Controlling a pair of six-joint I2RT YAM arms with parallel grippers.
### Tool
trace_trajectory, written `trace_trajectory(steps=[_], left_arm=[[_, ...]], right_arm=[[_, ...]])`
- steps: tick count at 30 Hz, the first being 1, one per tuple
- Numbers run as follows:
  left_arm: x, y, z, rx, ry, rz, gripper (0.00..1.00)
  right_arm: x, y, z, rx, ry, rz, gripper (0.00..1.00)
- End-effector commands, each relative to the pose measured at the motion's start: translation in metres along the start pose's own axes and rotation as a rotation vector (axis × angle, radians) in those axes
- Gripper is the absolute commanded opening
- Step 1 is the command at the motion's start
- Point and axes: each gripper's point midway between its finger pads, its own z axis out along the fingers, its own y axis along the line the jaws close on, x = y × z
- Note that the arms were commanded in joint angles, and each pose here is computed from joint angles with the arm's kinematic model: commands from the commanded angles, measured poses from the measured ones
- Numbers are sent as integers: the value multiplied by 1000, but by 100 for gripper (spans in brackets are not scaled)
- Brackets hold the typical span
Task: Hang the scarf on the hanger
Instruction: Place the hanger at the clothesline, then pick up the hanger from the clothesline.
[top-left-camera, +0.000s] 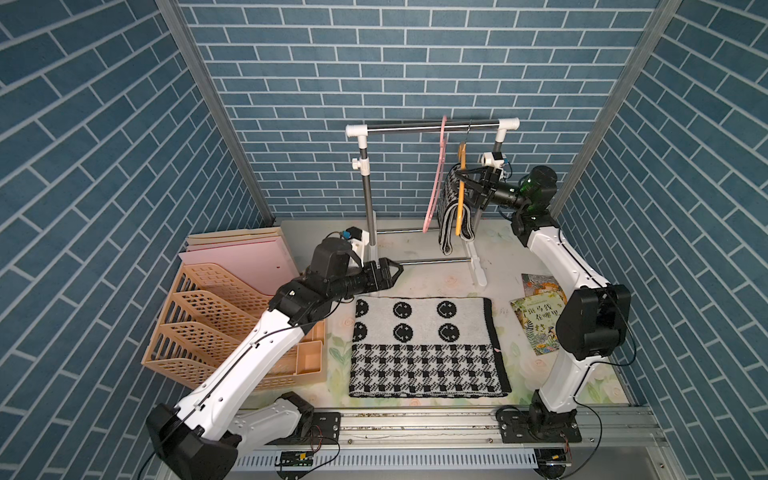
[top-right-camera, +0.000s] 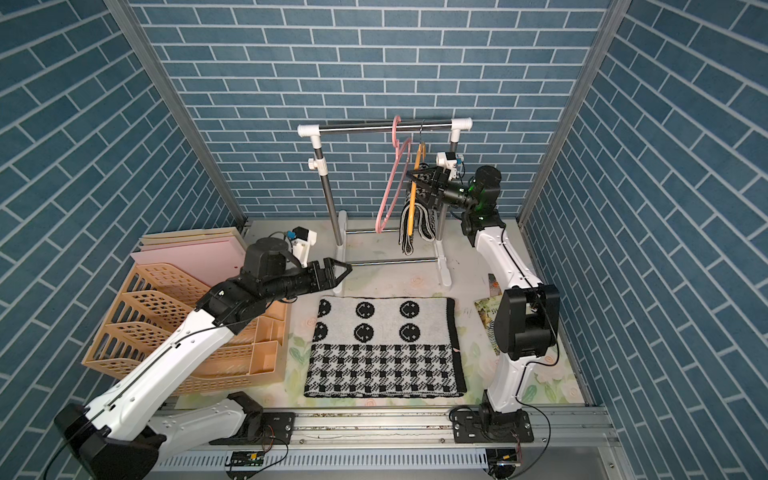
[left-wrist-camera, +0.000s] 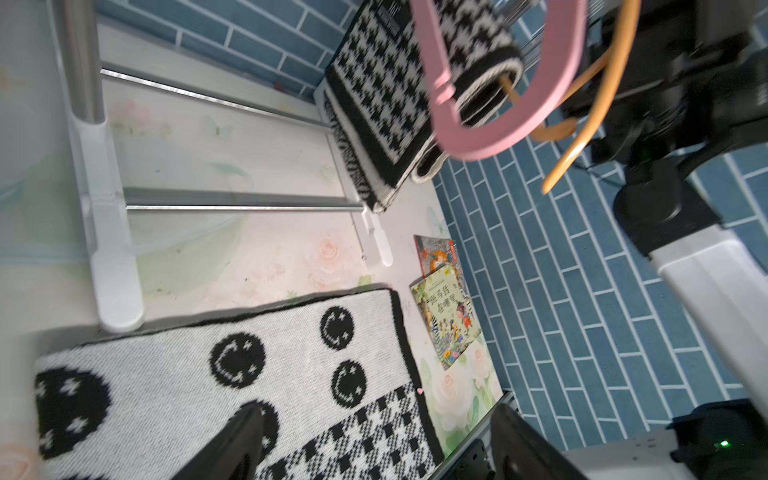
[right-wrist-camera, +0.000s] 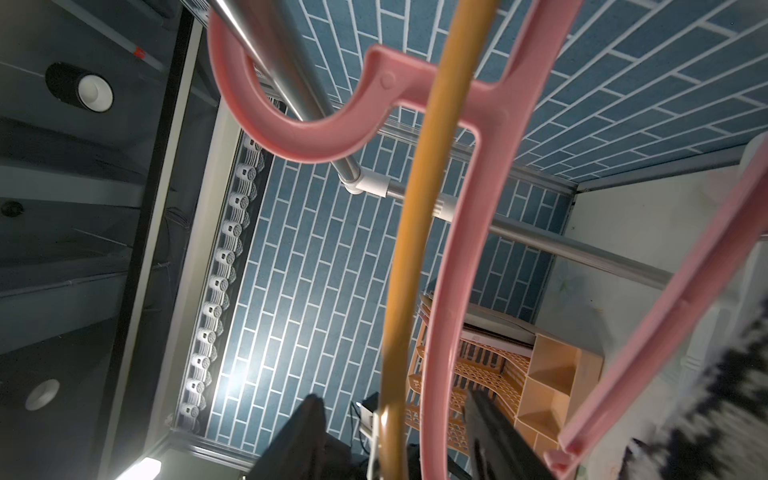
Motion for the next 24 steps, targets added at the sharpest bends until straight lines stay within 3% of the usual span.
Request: trace_trajectory(steps=[1, 7, 12, 17, 24], left_arm=[[-52, -23, -5, -18, -113, 86, 90], [-127, -31, 30, -177, -212, 231, 90], [-165, -49, 63, -214, -216, 365, 91], [-172, -80, 95, -130, -216, 469, 91], [-164, -65, 125, -215, -214, 516, 78]], right_arm=[[6, 25, -21, 39, -17, -95, 71], [26, 7, -54, 182, -49, -146, 77], [42, 0, -76, 272, -61, -179, 79], [54, -2, -96, 313, -86, -190, 79], [67, 3, -105, 320, -90, -198, 78]])
